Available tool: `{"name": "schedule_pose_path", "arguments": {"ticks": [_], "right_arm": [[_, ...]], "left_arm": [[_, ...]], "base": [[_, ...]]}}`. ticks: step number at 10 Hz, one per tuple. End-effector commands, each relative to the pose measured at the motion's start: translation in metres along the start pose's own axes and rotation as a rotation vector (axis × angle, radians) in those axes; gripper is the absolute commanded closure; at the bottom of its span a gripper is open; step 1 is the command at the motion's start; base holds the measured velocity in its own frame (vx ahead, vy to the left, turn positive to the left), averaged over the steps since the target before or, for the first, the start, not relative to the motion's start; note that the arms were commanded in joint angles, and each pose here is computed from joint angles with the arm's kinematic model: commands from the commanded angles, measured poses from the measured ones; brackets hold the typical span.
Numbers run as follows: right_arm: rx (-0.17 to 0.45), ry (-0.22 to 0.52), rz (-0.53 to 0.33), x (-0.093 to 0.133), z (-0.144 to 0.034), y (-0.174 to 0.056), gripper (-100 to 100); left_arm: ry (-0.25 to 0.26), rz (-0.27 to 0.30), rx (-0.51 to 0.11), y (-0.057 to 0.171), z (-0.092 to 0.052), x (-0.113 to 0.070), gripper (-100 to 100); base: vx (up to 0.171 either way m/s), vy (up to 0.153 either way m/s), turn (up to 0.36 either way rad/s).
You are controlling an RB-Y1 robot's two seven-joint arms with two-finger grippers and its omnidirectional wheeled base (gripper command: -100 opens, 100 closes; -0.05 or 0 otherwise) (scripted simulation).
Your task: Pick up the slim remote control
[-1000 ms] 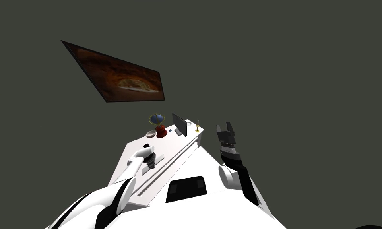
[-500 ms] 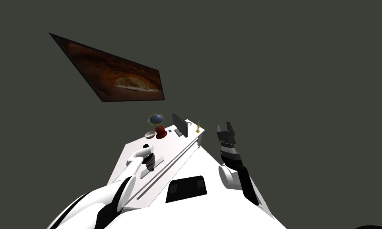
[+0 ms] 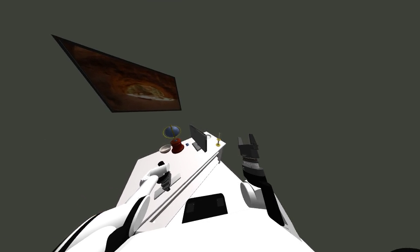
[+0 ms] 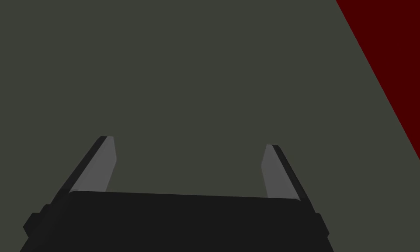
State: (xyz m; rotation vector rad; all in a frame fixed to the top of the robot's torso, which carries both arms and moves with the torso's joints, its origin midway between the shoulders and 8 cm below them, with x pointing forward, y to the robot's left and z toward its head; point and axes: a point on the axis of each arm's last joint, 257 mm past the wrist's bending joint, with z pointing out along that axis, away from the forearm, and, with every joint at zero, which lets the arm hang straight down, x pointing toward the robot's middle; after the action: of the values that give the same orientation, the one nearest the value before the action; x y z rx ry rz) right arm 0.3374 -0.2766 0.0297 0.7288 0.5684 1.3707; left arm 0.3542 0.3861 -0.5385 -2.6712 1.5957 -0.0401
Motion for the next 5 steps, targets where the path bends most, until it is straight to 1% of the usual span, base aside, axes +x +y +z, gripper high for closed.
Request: {"name": "schedule_pose_path", "arguments": {"ticks": [1,5], "right_arm": [[0.000,0.000,0.000,0.0000,0.0000,0.0000,0],[0.000,0.000,0.000,0.0000,0.0000,0.0000,0]], "left_arm": [[0.000,0.000,0.000,0.0000,0.0000,0.0000,100],[0.000,-0.002,-0.005,0.0018,0.0006,0.0001,100]], "base": [[0.000,0.000,0.000],[-0.001,-0.001,0.003]]}}
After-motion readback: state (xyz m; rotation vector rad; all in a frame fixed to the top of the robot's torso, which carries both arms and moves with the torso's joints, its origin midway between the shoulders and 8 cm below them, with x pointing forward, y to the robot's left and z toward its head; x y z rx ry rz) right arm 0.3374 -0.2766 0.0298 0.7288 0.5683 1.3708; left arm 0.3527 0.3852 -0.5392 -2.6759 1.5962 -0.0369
